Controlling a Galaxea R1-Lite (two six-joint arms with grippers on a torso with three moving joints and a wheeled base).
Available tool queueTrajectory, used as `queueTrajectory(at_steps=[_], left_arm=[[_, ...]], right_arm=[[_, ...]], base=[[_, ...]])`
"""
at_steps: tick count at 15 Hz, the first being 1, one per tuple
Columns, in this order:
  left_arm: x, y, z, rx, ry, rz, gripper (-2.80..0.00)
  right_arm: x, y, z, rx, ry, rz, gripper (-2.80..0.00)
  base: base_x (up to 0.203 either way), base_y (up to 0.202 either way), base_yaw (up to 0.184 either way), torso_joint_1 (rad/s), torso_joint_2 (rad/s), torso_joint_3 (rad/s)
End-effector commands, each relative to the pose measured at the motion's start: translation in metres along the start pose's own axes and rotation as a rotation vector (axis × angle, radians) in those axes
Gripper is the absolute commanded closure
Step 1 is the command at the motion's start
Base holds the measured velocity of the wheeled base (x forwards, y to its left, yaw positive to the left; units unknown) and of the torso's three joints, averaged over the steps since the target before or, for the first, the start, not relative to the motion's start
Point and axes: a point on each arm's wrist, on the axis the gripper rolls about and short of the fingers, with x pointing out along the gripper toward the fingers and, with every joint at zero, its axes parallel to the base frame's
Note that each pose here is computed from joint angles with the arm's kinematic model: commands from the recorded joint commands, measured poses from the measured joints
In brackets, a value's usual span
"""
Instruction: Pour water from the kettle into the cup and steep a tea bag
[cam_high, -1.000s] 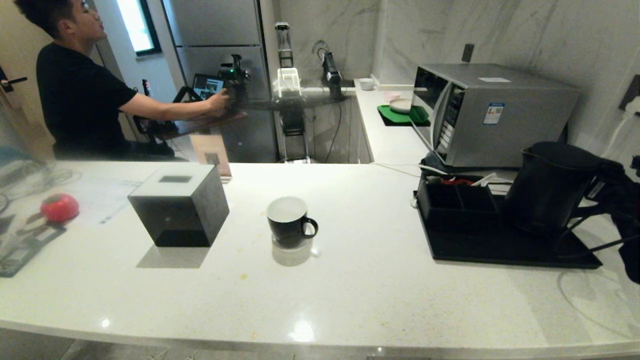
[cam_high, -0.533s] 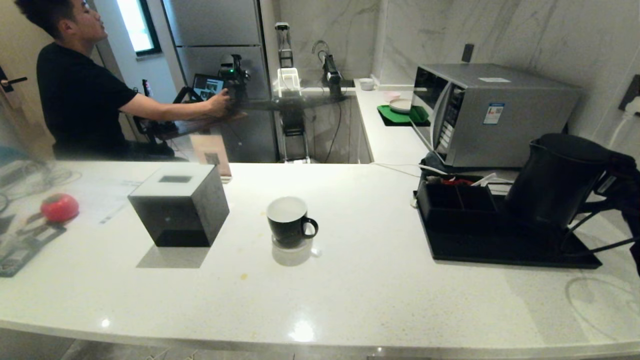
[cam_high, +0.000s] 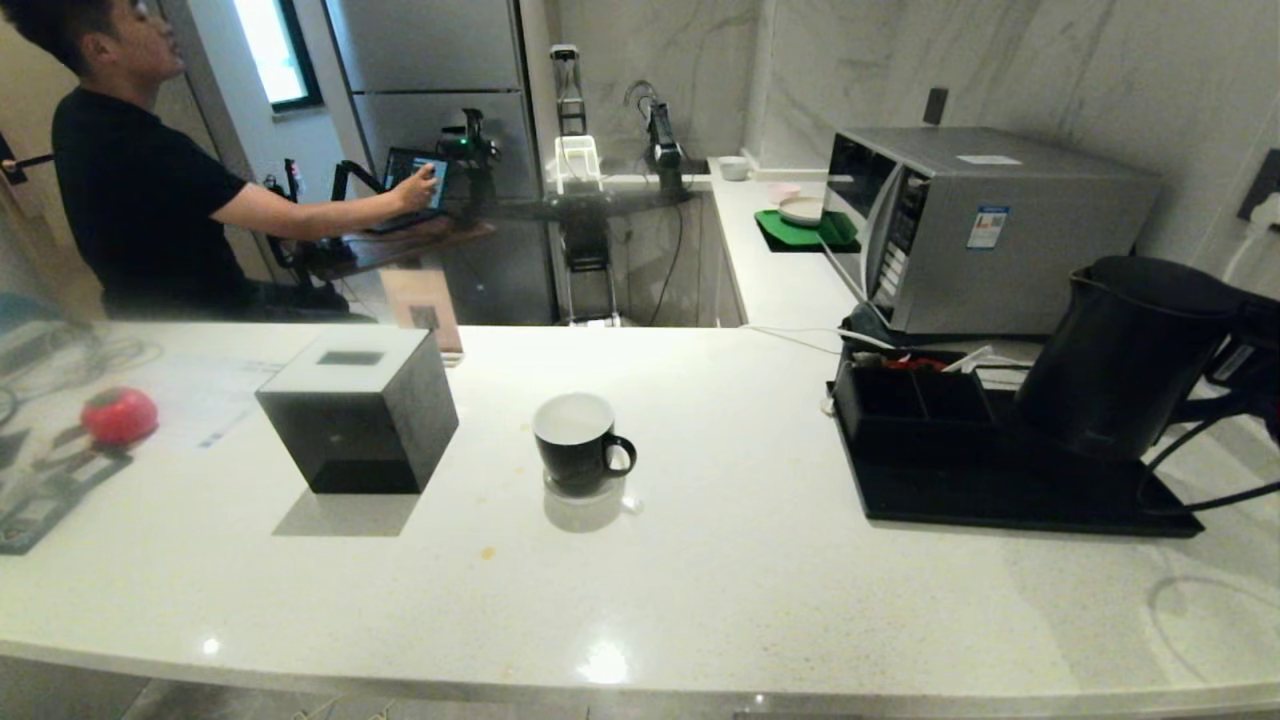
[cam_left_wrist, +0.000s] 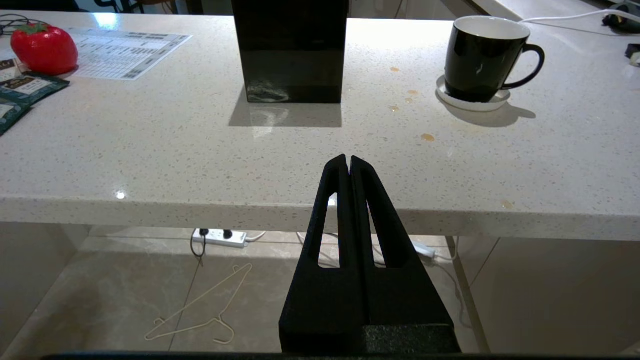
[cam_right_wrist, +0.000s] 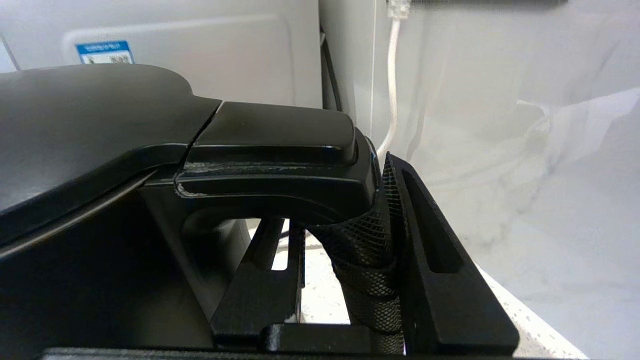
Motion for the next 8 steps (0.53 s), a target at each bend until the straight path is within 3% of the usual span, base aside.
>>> queueTrajectory(at_steps=[1, 8], left_arm=[[0.000, 0.000, 0.000, 0.000, 0.000, 0.000, 0.00], [0.000, 0.000, 0.000, 0.000, 0.000, 0.000, 0.00]], right_arm=[[-0.004, 0.001, 0.011, 0.001, -0.019, 0.001, 0.00], [-0.008, 0.003, 0.032, 0.001, 0.001, 0.005, 0.00]], base=[[0.000, 0.000, 0.000, 0.000, 0.00, 0.000], [0.000, 0.000, 0.000, 0.000, 0.00, 0.000]])
